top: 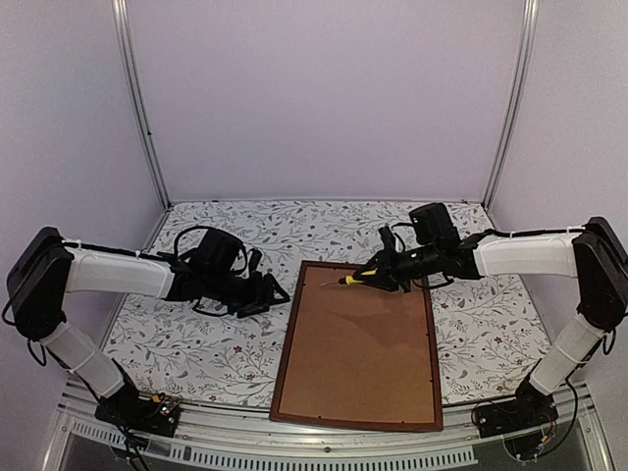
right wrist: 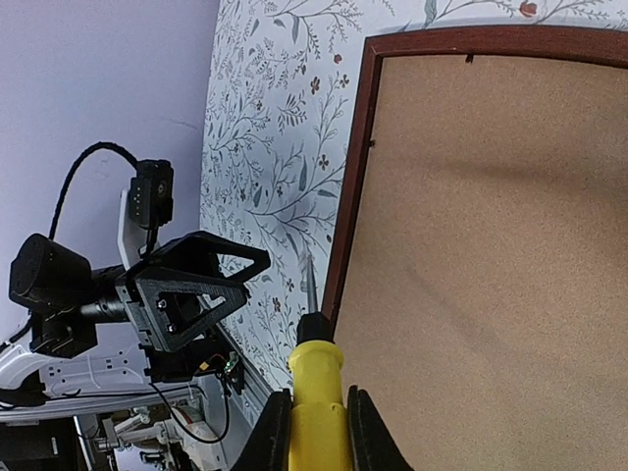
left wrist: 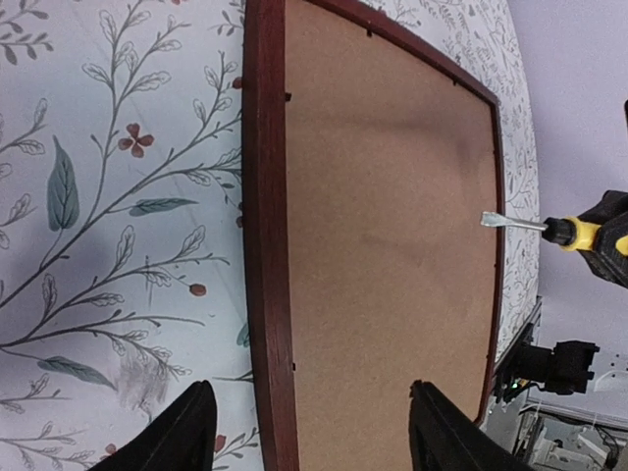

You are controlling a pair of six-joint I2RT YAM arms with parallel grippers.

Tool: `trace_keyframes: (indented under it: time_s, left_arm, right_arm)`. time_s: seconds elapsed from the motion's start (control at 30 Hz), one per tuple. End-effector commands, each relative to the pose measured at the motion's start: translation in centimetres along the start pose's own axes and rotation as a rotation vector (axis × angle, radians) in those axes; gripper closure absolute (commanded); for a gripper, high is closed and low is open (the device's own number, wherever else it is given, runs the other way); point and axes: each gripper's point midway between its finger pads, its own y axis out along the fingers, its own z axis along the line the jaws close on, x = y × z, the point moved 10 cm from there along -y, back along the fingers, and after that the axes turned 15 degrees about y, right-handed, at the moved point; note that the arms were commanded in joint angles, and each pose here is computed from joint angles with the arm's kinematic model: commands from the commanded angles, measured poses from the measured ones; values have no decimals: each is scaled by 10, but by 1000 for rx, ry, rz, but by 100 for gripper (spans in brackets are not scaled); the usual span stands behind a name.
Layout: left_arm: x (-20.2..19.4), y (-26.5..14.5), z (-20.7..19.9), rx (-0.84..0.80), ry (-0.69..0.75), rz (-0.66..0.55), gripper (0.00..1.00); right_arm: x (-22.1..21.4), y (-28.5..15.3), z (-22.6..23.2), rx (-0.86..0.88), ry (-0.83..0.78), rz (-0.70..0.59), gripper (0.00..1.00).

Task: Take the photo out of the frame
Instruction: Hold the photo frame at the center of the board.

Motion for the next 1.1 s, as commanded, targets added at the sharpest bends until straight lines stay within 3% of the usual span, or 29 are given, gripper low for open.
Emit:
trace_keyframes:
  time_s: [0.0, 0.43, 1.07]
  left_arm:
    - [21, 8, -5, -2, 72, -5, 34]
    - [45, 42, 11, 52, 91, 42, 52]
    - [47, 70, 33, 31, 76, 86, 65]
  right_arm:
    - [14, 10, 9, 12, -40, -8, 100]
    - [48, 37, -1, 24, -15, 18, 100]
    - [75, 81, -24, -5, 29, 83, 100]
